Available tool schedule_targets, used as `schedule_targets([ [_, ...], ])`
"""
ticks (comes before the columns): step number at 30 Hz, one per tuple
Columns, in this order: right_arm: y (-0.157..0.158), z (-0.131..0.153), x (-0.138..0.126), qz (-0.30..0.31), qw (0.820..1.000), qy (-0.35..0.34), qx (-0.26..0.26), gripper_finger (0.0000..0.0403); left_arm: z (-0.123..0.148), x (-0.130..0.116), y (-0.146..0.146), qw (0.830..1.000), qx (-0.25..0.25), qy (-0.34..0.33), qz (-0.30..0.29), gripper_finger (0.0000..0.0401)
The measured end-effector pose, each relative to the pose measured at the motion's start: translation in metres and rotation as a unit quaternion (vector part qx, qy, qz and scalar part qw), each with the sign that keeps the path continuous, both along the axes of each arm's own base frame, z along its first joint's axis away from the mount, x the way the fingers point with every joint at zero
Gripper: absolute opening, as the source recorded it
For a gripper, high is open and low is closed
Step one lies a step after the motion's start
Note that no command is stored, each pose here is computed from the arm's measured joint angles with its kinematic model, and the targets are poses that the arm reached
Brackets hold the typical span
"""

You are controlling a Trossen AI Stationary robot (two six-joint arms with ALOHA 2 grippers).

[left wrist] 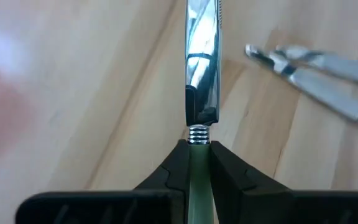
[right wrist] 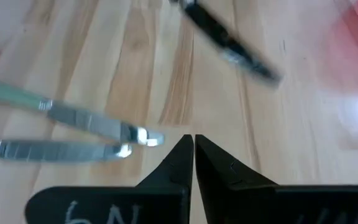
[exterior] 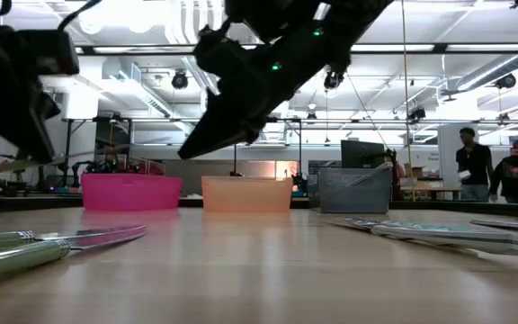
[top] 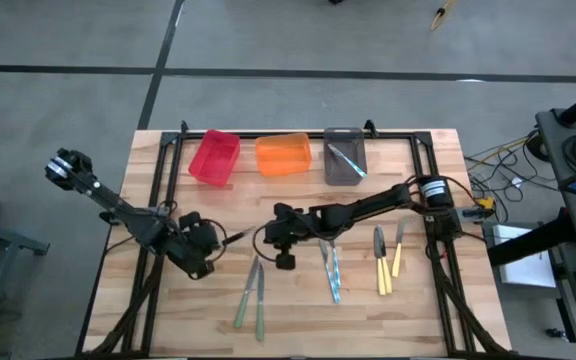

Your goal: Sort silverware by color (type)

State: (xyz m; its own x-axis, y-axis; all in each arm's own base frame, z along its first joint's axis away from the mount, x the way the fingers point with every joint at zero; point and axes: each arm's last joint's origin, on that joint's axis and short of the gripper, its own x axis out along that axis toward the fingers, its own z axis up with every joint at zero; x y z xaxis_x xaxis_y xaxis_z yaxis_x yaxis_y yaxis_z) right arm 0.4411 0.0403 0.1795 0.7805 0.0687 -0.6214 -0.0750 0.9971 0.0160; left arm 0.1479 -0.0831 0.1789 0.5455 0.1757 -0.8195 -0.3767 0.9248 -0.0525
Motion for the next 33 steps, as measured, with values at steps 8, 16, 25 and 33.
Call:
schedule_targets([
  [8,-0.005,0.027,-0.042,-0.012,1.0,-0.018,-0.018,0.0009,0.023,0.001,0.008,0.996,0.028,-0.077,0.023,0.0021],
  [16,-0.012,0.046,-0.093,-0.042,0.996,-0.056,-0.055,0.0009,0.06,0.01,0.033,0.991,0.042,-0.079,0.102,0.002],
  [25,-0.017,0.062,-0.139,-0.05,0.993,-0.093,-0.057,0.0009,0.097,0.008,0.095,0.974,0.044,0.01,0.221,0.002],
  [33,-0.019,0.068,-0.161,-0.045,0.991,-0.11,-0.064,0.0009,0.093,-0.003,0.165,0.956,-0.064,0.075,0.278,0.002],
])
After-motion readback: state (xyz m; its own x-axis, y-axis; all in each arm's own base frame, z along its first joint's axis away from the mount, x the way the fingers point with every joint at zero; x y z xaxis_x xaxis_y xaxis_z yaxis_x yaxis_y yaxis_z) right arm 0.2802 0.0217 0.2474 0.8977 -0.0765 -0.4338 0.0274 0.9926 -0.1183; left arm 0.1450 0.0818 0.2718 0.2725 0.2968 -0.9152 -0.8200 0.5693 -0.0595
